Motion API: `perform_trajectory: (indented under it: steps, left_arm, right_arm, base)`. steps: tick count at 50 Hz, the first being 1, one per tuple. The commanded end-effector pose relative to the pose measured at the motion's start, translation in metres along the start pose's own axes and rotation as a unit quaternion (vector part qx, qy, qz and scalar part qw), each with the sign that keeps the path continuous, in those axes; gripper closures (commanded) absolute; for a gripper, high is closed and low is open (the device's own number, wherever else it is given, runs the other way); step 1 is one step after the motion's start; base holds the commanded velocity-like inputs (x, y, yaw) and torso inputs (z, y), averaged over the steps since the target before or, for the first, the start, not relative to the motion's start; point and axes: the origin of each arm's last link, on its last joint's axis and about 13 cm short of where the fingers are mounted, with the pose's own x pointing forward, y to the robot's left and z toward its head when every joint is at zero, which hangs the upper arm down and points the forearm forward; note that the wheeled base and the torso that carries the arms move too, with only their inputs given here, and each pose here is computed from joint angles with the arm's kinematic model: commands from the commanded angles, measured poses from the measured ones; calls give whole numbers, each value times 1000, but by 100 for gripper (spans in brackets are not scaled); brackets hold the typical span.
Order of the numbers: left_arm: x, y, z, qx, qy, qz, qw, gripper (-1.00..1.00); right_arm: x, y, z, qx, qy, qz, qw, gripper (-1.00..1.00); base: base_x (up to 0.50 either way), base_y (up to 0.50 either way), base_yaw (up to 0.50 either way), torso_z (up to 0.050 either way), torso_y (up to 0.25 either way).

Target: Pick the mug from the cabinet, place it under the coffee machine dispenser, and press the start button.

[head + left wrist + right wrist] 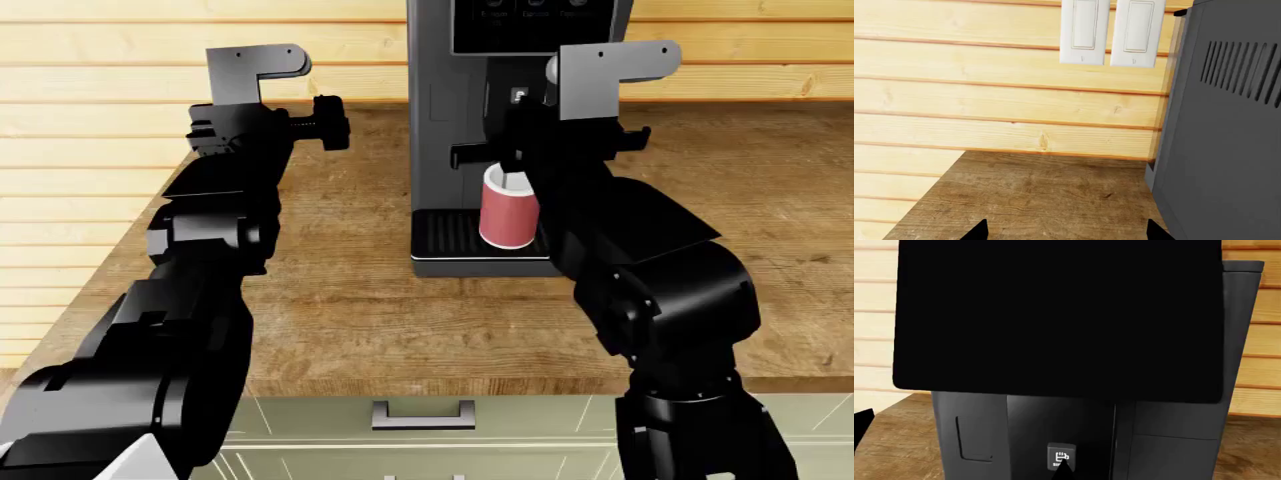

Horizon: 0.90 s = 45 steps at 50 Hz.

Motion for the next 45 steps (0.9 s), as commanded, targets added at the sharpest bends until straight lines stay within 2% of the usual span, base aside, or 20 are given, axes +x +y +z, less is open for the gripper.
perform_trajectory:
  steps: [1,23,45]
  left_arm:
    - [0,0,0,1,0,0,1000,-100]
    - [0,0,0,0,0,0,1000,-100]
    - [0,0,0,0,-1,1,1000,-100]
  right_arm:
    - [6,0,-1,1,9,0,1000,100]
    - [4,1,0,3,9,1,1000,100]
    - [-38,-4,5,15,-16,9,1000,100]
  base:
    - [0,0,0,0,0]
    - [15,2,8,1,0]
    - [1,0,1,0,0]
